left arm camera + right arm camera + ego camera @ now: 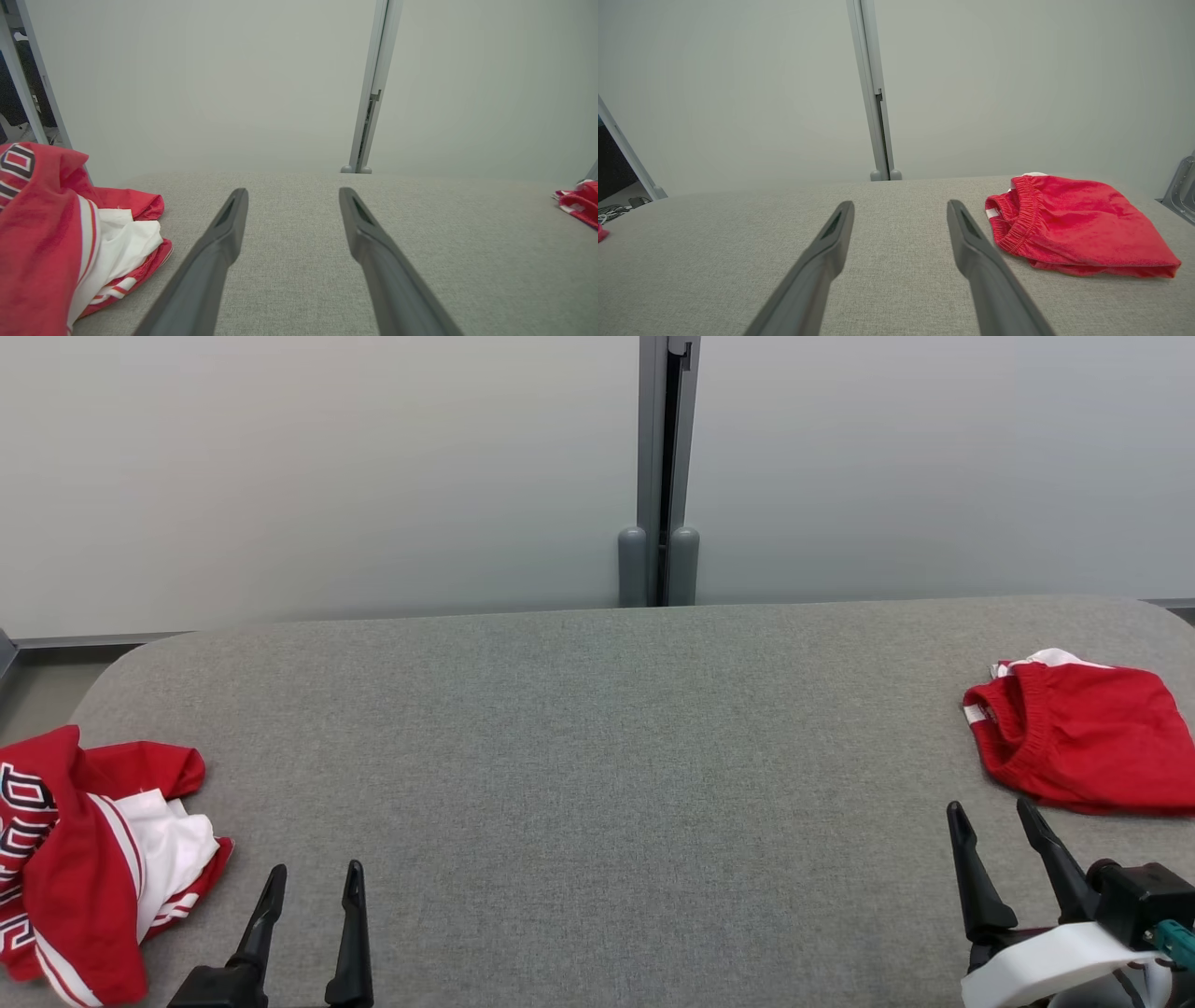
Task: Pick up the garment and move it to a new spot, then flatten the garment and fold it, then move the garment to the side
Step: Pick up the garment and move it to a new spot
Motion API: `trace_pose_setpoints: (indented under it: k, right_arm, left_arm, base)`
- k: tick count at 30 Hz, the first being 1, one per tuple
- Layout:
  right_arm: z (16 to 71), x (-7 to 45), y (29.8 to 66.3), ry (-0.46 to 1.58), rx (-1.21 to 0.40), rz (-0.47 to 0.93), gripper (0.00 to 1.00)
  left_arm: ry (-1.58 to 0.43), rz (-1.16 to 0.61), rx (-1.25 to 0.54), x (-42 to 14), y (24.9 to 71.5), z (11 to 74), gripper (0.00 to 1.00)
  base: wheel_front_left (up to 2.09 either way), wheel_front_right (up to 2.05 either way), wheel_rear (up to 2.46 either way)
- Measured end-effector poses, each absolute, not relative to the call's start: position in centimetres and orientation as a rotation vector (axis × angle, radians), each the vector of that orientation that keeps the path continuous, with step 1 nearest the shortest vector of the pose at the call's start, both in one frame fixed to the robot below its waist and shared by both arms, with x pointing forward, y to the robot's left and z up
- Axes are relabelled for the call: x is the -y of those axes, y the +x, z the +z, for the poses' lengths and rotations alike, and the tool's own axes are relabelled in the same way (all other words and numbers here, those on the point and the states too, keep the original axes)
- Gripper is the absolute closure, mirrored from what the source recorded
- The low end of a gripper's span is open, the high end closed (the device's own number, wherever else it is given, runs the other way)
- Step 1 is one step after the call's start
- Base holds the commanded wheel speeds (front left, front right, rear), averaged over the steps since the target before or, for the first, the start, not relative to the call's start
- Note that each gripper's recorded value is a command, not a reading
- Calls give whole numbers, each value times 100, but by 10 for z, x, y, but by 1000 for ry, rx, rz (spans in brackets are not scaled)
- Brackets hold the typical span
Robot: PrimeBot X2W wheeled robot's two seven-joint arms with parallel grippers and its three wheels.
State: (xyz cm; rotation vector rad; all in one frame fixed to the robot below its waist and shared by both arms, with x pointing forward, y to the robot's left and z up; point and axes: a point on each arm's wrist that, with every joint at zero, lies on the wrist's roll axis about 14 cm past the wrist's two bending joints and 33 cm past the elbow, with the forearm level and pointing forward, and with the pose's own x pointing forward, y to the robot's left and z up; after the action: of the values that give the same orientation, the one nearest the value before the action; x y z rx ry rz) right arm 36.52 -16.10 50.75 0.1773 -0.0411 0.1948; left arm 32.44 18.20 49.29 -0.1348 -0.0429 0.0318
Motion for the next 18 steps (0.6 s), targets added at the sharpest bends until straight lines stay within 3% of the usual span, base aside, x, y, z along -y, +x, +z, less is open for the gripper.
trace_pose_setpoints:
  k: [18]
  right_arm:
    - [508, 130, 373, 190, 24, 274, 0]
  left_arm:
    - [-122, 73, 62, -196, 317, 497, 0]
  base:
    - [0, 0, 0]
